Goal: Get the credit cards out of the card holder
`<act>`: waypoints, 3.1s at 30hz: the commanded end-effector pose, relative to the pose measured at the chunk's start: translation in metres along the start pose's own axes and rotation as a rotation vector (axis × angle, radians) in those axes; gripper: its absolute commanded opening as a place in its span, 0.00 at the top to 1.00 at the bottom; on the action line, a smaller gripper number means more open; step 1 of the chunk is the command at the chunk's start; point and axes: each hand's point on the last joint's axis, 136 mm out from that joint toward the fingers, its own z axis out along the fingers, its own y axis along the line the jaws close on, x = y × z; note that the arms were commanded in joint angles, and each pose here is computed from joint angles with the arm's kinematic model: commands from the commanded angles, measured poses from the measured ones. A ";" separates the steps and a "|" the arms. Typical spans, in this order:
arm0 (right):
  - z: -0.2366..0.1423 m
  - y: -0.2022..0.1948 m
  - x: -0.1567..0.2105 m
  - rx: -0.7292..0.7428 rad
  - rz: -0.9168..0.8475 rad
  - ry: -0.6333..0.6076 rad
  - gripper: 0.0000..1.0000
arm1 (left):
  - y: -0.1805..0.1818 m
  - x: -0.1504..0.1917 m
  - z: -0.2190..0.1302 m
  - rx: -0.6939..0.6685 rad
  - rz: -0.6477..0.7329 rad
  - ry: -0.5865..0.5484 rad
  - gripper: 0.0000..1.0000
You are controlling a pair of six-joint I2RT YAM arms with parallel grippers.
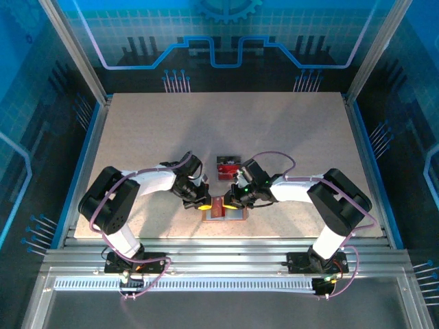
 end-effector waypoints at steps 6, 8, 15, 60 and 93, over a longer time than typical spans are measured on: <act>-0.004 -0.007 0.003 0.003 0.012 0.004 0.96 | 0.013 0.006 0.002 -0.035 -0.026 0.020 0.95; -0.005 -0.010 0.003 0.006 0.015 0.004 0.98 | 0.014 0.007 0.002 -0.036 -0.028 0.019 0.95; -0.016 -0.021 0.003 0.022 0.023 -0.004 1.00 | 0.015 0.008 0.002 -0.038 -0.027 0.019 0.95; -0.122 0.022 0.000 0.341 -0.787 0.117 1.00 | 0.001 -0.010 -0.043 0.045 -0.036 -0.140 0.92; -0.096 0.071 -0.099 0.560 -1.606 0.500 1.00 | 0.026 0.000 -0.063 0.069 -0.083 -0.204 0.89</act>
